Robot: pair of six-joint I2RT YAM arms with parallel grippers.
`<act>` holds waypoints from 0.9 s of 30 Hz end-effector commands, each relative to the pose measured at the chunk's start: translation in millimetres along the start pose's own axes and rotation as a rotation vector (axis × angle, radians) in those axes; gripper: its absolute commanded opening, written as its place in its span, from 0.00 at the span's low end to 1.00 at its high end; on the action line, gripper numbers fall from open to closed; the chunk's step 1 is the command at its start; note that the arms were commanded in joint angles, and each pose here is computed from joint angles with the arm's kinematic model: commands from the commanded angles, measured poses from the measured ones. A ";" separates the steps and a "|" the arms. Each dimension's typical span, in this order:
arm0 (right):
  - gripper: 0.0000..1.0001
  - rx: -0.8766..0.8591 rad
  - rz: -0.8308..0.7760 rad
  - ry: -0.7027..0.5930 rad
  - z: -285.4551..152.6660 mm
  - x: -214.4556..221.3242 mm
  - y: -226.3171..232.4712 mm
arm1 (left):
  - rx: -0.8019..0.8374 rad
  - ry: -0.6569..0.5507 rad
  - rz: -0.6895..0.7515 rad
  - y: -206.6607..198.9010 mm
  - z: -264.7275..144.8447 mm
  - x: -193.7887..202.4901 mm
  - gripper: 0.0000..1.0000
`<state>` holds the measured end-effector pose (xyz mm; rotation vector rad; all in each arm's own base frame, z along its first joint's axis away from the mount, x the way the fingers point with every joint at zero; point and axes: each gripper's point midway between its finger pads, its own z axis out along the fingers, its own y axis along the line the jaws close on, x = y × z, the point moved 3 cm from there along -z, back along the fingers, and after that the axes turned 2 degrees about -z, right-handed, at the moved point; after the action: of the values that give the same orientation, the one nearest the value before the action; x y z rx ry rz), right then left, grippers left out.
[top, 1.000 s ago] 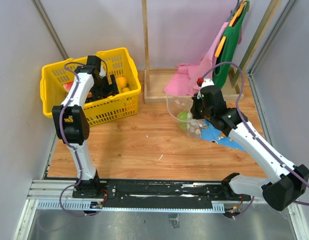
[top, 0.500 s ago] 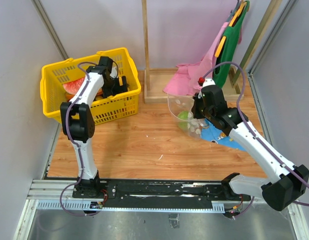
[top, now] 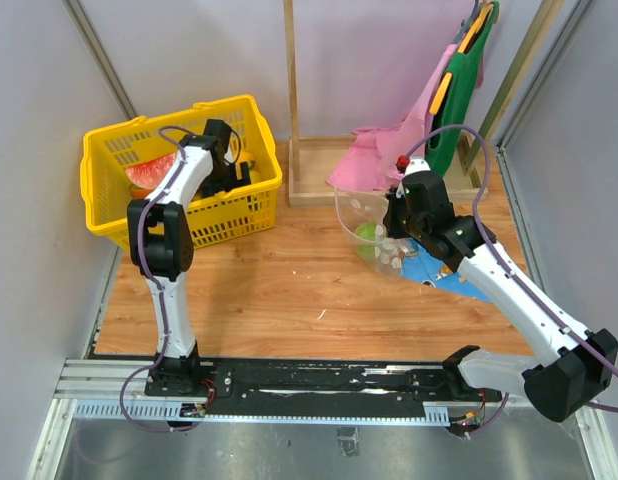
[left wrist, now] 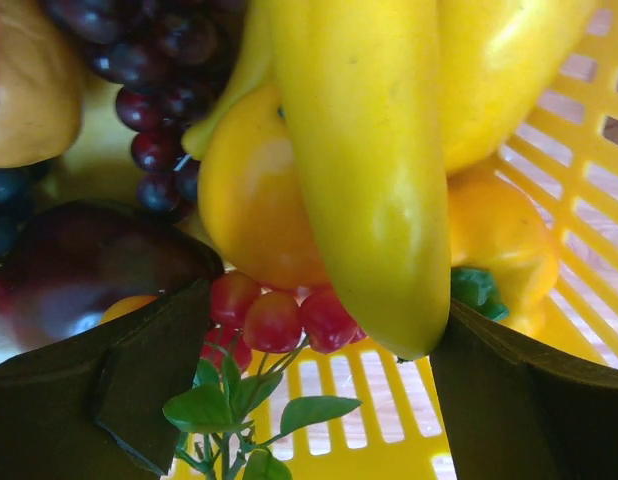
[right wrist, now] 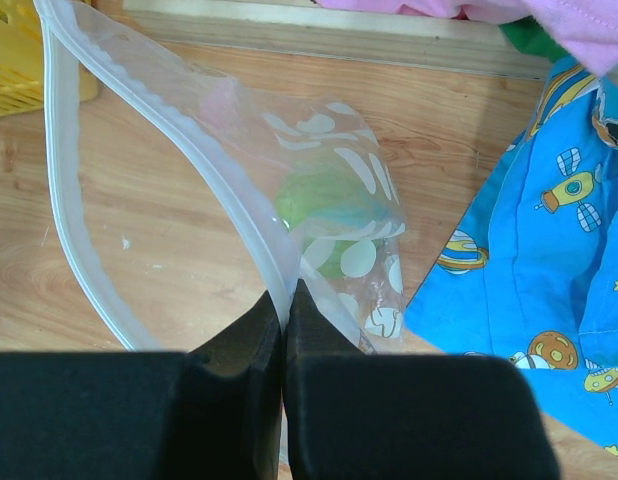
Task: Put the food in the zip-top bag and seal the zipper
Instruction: Pick up the fake fruit from the bin.
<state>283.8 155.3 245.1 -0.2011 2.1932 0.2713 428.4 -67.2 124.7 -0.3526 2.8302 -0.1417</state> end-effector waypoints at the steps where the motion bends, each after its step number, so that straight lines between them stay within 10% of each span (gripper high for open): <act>1: 0.03 0.014 0.013 -0.006 0.7 -0.2 -5.3 | -0.108 -0.074 -0.044 19.2 -18.9 -14.2 0.90; 11: 0.03 0.012 0.015 -0.012 -0.9 -1.4 -5.5 | -0.115 -0.128 -0.097 27.3 -55.8 -9.3 0.89; 27: 0.03 0.005 0.023 -0.012 -2.9 0.7 -5.1 | -0.104 0.043 -0.096 32.2 -6.5 25.1 0.74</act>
<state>283.3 155.1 242.7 -0.2014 2.1975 0.2710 399.2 -40.3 128.1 -0.5086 2.8429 0.0056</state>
